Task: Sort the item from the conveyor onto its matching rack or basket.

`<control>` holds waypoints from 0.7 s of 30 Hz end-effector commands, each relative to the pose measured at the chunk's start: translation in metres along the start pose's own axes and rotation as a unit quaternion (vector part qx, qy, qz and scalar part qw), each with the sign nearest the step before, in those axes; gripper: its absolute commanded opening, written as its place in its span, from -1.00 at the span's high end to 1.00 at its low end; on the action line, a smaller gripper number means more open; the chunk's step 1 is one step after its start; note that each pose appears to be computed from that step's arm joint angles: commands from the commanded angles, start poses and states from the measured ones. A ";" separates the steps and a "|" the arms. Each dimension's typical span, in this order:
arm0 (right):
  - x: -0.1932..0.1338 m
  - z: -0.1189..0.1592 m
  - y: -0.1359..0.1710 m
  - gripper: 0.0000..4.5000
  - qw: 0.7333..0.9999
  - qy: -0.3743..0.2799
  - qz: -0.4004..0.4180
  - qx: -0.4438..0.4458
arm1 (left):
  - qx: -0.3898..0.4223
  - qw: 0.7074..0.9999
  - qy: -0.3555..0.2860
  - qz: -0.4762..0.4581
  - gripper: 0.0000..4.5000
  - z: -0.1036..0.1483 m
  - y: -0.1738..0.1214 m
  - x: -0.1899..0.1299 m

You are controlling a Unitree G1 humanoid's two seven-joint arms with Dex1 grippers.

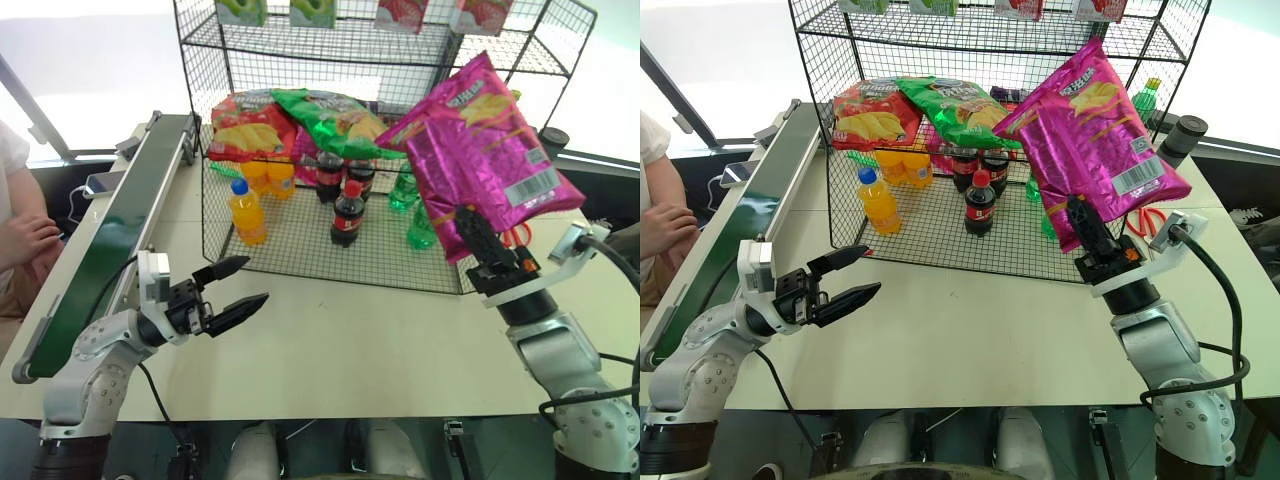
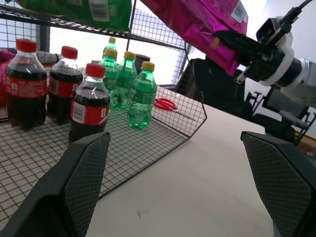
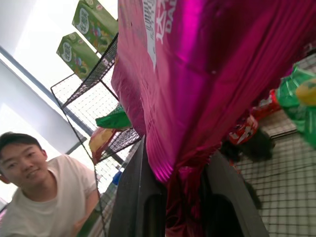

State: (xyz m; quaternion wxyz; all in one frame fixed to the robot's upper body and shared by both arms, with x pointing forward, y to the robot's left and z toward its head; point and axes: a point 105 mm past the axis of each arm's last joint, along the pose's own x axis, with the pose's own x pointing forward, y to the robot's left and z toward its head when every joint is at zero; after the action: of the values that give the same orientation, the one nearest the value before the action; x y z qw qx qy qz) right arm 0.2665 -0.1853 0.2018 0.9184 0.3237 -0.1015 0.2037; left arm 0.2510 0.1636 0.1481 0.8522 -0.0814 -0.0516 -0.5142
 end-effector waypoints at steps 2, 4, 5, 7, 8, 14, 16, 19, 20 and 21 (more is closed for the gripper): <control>-0.004 0.016 0.004 0.95 0.995 -0.016 0.021 -0.100 | 0.012 1.000 -0.003 -0.008 -1.00 0.004 -0.001 0.001; -0.006 0.013 0.008 0.95 0.984 0.006 0.040 -0.174 | 0.011 1.000 -0.004 -0.007 -1.00 0.004 0.000 0.001; -0.004 0.023 0.002 0.95 0.982 -0.014 0.021 -0.189 | 0.011 1.000 -0.003 -0.007 -1.00 0.003 0.000 0.001; -0.003 0.040 -0.008 0.95 0.966 -0.038 -0.015 -0.255 | 0.011 1.000 -0.002 -0.007 -1.00 0.002 0.000 0.000; -0.003 0.048 -0.012 0.95 0.952 -0.045 -0.025 -0.302 | 0.011 1.000 -0.002 -0.007 -1.00 0.001 0.000 0.001; -0.002 0.051 0.000 0.95 0.844 -0.029 0.025 -0.535 | 0.009 1.000 0.000 -0.010 -1.00 0.000 0.001 0.001; -0.006 0.048 -0.005 0.95 0.801 -0.022 0.026 -0.598 | 0.009 1.000 -0.002 -0.010 -1.00 0.000 0.002 0.002; -0.008 0.052 -0.015 0.95 0.742 -0.019 0.010 -0.670 | 0.008 1.000 -0.003 -0.009 -1.00 0.000 0.002 0.003; -0.008 0.058 -0.019 0.95 0.727 -0.022 -0.003 -0.686 | 0.008 1.000 -0.003 -0.009 -1.00 0.000 0.002 0.003; -0.007 0.061 -0.026 0.95 0.697 -0.008 -0.015 -0.717 | 0.008 1.000 -0.002 -0.009 -1.00 0.000 0.001 0.002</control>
State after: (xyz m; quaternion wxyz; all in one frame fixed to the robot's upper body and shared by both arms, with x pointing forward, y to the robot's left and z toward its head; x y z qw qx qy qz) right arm 0.2687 -0.2360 0.2175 0.9018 -0.3722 -0.2022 0.0857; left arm 0.2543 0.1635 0.1441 0.8502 -0.0832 -0.0471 -0.5177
